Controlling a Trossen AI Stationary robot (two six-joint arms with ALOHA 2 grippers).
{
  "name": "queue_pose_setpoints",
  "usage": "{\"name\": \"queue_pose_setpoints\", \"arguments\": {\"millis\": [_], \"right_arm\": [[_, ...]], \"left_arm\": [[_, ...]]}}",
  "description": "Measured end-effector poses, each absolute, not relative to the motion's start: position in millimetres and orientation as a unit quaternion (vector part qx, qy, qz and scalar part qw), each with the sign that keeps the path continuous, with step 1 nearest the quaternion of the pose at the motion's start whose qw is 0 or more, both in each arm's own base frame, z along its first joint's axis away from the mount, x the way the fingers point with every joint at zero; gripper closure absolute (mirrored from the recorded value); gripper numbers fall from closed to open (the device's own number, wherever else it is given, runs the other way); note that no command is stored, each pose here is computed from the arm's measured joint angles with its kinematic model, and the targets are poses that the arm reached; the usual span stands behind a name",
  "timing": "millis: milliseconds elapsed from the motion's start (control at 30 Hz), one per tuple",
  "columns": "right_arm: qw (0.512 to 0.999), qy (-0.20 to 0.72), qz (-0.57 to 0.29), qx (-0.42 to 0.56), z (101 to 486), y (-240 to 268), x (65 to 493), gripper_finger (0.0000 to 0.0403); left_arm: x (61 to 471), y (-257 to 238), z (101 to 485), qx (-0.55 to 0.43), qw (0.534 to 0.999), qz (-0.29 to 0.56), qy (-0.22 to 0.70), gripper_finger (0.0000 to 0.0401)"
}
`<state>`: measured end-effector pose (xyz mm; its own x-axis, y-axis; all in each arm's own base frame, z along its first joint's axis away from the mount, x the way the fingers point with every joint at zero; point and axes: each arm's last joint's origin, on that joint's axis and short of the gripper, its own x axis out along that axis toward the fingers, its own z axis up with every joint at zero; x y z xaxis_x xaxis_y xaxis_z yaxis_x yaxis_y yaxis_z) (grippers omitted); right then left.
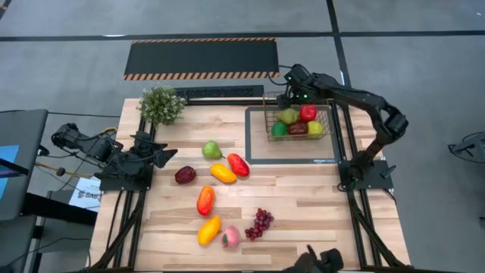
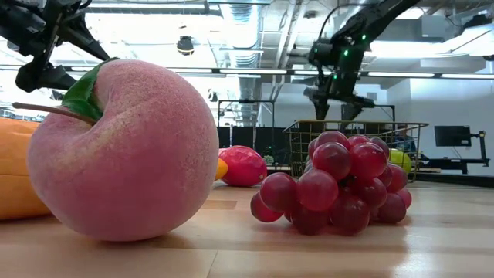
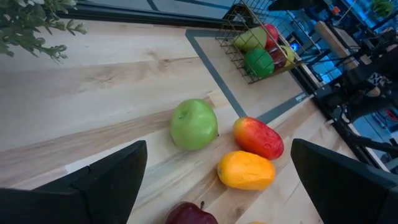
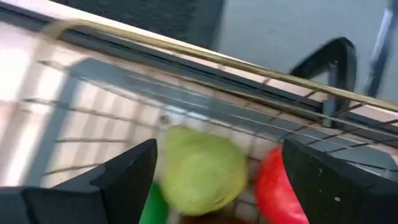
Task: Build produce basket
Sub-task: Put the green pear into the gold wire basket
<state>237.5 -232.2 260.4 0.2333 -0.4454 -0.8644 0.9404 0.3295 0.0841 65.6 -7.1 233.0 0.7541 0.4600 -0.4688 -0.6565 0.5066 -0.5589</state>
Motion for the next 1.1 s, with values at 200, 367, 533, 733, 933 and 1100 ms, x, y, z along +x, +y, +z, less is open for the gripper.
{"name": "queue_pose_setpoints", "arguments": {"millis": [200, 367, 533, 733, 933, 1100], "right_arm": [[0.791, 0.35, -0.379, 0.33, 294.6, -187.3, 253.6, 0.0047], [0.839, 0.352, -0.28, 0.307, 298.5, -124.1, 295.5, 0.0048], [0.885, 0.315, -0.212, 0.27, 278.1, -80.9, 349.9, 0.0048], [0.902, 0.331, -0.177, 0.212, 256.8, -74.5, 408.7, 0.0042], [0.908, 0.353, -0.156, 0.162, 245.8, -80.7, 463.8, 0.0041], [0.906, 0.373, -0.128, 0.156, 232.6, -86.0, 496.2, 0.0041]], "left_arm": [[65.6, -7.2, 232.9, -0.375, 0.859, 0.323, 0.134, 0.0016], [65.7, -7.2, 232.9, -0.375, 0.859, 0.323, 0.134, 0.0016], [65.7, -7.5, 232.8, -0.376, 0.858, 0.32, 0.137, 0.0016], [65.8, -8.0, 232.5, -0.385, 0.856, 0.314, 0.143, 0.0016], [65.9, -8.0, 232.5, -0.389, 0.854, 0.315, 0.142, 0.0016], [65.8, -8.0, 232.5, -0.388, 0.854, 0.315, 0.142, 0.0016]]}}
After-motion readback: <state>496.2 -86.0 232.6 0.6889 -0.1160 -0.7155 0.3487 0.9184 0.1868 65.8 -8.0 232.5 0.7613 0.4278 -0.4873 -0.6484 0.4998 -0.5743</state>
